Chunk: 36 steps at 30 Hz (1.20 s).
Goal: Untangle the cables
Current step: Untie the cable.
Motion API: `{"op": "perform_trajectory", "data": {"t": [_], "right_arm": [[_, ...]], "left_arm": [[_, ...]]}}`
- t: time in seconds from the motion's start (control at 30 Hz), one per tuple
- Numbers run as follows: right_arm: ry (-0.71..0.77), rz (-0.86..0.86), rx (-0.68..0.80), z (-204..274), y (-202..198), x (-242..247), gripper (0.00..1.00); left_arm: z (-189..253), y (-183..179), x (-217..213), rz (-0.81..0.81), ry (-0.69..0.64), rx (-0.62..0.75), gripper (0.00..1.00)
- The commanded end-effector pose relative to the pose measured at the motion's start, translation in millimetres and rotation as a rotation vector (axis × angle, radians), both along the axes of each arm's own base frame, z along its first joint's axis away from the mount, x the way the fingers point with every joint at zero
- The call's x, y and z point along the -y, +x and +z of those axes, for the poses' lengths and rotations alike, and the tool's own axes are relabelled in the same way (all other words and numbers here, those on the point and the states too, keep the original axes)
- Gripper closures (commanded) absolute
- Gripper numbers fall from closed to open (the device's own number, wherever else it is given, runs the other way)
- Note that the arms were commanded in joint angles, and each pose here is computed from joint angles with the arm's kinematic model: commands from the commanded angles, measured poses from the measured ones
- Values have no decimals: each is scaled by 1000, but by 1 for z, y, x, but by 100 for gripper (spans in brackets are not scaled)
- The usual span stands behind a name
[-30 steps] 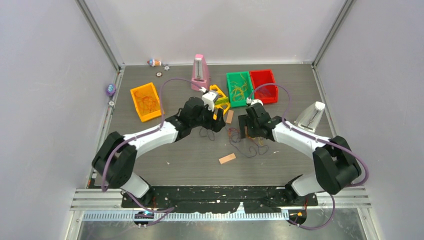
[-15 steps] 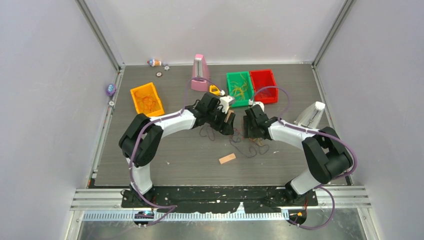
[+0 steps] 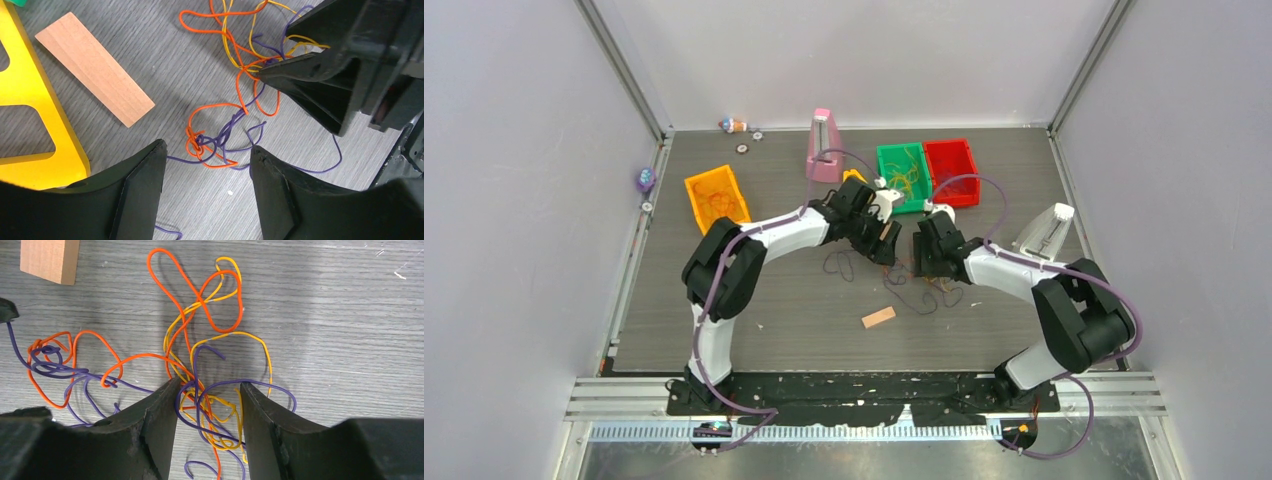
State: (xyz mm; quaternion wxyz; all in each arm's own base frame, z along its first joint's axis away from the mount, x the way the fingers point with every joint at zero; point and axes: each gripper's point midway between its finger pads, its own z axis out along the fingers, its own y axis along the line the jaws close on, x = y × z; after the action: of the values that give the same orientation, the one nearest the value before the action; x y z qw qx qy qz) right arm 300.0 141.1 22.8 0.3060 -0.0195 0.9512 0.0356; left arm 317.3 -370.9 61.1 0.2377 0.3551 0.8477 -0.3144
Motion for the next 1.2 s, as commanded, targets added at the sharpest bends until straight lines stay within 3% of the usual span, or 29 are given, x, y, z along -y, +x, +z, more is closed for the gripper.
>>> {"op": "perform_trajectory", "data": {"t": [0.0,0.23,0.3,0.4,0.43,0.7,0.83,0.97,1.17], "right_arm": [[39,-17,67,17,9,-2,47],[41,-23,61,14,7,0,47],[41,-26,54,11,7,1,47],[44,-28,46,8,6,0,47],[45,-32,46,8,6,1,47],[37,-120,43,7,5,20,44],[11,-245,21,4,5,45,38],[27,-382,0,-1,0,73,39],[-53,-655,69,10,-14,126,43]], "left_arm": [[0,2,8,-37,-1,-15,38],[-3,-1,22,-39,-62,-55,49],[0,-2,28,-44,-103,-62,65],[1,0,33,-35,-139,-58,98],[1,0,34,-34,-139,-60,100],[27,11,10,65,-154,62,100],[53,31,-27,233,-286,97,100],[56,42,-75,444,-420,56,100],[53,45,-136,682,-343,164,100]]}}
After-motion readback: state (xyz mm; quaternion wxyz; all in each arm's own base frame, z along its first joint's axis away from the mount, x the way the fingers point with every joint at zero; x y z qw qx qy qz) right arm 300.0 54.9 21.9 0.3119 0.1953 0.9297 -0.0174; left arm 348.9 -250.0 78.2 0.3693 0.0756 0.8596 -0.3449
